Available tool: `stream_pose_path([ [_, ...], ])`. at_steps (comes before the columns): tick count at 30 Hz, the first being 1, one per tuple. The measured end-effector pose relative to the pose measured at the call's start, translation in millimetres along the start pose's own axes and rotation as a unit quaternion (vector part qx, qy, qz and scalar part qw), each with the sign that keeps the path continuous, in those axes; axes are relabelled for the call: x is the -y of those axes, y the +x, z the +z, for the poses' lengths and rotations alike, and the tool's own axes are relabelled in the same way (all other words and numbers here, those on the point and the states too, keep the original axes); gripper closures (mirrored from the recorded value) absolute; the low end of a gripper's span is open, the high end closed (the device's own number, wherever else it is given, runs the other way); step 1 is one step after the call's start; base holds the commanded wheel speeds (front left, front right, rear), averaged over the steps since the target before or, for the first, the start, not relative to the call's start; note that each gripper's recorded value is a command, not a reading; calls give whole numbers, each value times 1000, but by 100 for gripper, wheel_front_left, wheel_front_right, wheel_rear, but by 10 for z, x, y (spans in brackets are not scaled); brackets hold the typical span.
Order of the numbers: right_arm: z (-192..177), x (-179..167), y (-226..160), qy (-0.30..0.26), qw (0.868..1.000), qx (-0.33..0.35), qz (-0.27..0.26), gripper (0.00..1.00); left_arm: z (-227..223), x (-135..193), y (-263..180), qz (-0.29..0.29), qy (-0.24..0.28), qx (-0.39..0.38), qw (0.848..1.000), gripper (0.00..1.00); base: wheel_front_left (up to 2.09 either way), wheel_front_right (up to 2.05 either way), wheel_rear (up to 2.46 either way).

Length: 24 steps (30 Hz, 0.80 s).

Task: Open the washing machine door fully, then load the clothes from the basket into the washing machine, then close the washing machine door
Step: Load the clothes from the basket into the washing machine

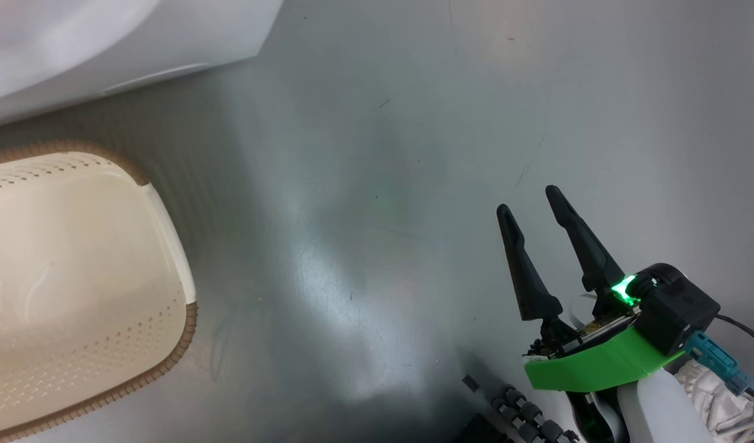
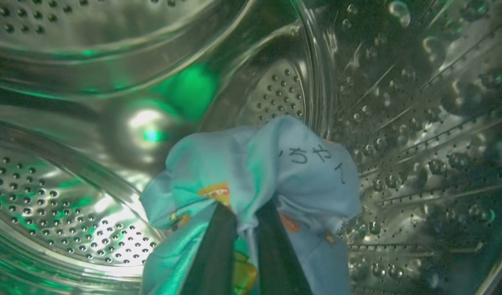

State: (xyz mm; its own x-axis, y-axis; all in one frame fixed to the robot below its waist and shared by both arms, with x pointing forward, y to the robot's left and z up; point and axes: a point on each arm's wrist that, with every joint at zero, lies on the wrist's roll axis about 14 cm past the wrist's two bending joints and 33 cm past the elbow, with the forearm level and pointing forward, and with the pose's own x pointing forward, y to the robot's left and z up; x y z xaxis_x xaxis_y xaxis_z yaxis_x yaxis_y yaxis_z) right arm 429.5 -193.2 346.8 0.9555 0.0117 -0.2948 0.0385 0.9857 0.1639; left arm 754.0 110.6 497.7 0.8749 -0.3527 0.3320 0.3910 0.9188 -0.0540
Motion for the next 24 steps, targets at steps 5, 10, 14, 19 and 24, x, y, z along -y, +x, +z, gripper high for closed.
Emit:
stream_pose_path([
  [5, -24, 3, 9, 8, 1000, -2, -1, 0, 92, 5, -36, 4, -2, 24, 1000, 100, 0, 0, 0],
  [10, -2, -21, 8, 10, 1000, 1, 2, 0, -378, -33, -246, 17, -10, -55, 998, 100, 0, 0, 0],
  [14, 8, -29, 7, 11, 1000, 2, 3, 0, -531, -117, -327, 34, -22, -87, 995, 77, 0, 0, 0],
  [19, 3, -46, 12, 13, 1000, 2, 5, 0, -575, -153, -361, 39, -21, -103, 994, 0, 0, 0, 0],
  [24, 42, -70, 18, 14, 1000, 8, 9, 0, -596, -163, -405, 43, -26, -119, 992, 0, 0, 0, 0],
])
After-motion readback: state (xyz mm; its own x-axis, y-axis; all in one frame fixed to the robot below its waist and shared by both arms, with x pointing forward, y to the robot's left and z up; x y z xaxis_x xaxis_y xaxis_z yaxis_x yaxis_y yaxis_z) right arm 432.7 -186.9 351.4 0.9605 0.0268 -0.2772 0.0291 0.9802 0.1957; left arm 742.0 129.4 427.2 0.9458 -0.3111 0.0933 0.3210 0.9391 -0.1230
